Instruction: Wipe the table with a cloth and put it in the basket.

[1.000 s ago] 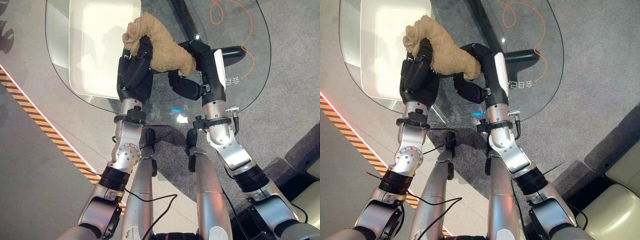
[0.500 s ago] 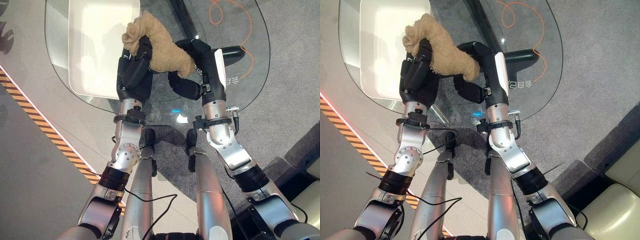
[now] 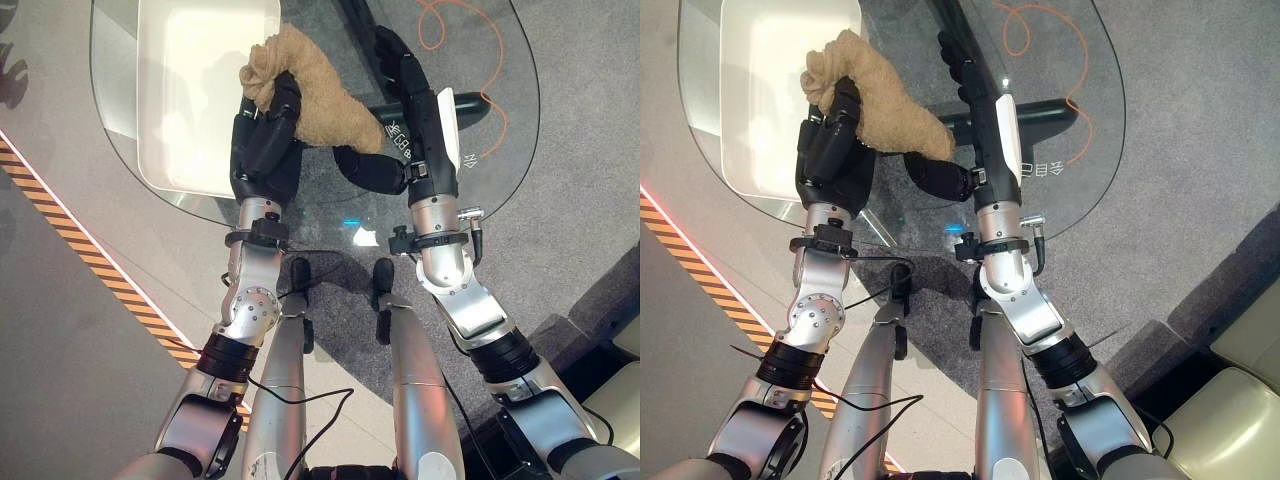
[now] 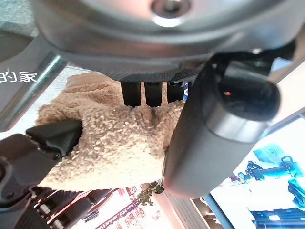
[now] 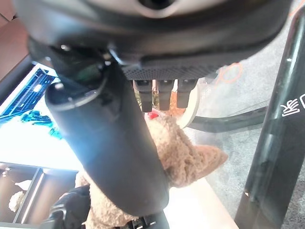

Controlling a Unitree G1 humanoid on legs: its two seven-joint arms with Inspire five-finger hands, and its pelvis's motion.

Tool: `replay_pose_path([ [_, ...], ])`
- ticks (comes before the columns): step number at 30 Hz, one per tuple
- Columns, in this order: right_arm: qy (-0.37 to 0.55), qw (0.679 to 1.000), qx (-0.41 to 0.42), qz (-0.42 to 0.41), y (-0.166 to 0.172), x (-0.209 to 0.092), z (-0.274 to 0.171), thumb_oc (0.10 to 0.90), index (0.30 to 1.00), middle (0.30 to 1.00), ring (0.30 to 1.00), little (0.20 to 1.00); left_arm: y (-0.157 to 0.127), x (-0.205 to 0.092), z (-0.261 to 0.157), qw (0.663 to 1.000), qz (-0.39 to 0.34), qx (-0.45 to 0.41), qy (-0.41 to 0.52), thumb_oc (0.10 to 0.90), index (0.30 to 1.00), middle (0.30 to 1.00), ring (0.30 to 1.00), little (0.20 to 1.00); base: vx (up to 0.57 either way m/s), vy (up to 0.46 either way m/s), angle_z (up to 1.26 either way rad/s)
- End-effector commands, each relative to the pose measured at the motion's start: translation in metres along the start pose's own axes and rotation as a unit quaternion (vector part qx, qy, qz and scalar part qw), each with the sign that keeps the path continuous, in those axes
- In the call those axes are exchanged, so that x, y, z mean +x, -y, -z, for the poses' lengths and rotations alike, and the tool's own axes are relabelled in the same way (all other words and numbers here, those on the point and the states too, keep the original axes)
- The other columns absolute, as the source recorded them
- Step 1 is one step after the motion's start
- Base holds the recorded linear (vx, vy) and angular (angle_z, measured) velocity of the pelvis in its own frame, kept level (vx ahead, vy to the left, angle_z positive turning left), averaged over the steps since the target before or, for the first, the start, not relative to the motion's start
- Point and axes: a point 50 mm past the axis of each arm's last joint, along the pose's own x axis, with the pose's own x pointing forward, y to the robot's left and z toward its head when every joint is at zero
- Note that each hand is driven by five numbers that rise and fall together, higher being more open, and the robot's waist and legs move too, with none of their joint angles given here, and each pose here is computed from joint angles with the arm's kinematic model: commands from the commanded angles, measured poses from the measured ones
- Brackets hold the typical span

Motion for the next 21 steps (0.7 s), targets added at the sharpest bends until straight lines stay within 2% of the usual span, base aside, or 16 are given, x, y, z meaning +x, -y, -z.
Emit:
replay_pose_path([
  [1, 0.216, 0.971, 0.093, 0.041, 0.010, 0.017, -0.089, 0.800, 0.900, 0.900, 0.900, 0.900, 0.056, 0.009, -0.040, 0.981, 0.142, 0.016, 0.130, 0.100, 0.300, 0.300, 0.300, 0.200, 0.00, 0.000, 0.00],
  [12, 0.205, 0.974, 0.085, 0.053, 0.014, 0.019, -0.084, 0.800, 0.900, 0.900, 0.900, 0.900, 0.048, 0.011, -0.069, 0.967, 0.083, 0.067, 0.229, 0.100, 0.300, 0.300, 0.300, 0.200, 0.00, 0.000, 0.00],
  [21, 0.195, 0.976, 0.071, 0.070, 0.018, 0.021, -0.079, 0.800, 0.900, 0.900, 0.900, 0.900, 0.044, 0.013, -0.081, 0.954, 0.037, 0.117, 0.275, 0.100, 0.300, 0.300, 0.300, 0.200, 0.00, 0.000, 0.00],
])
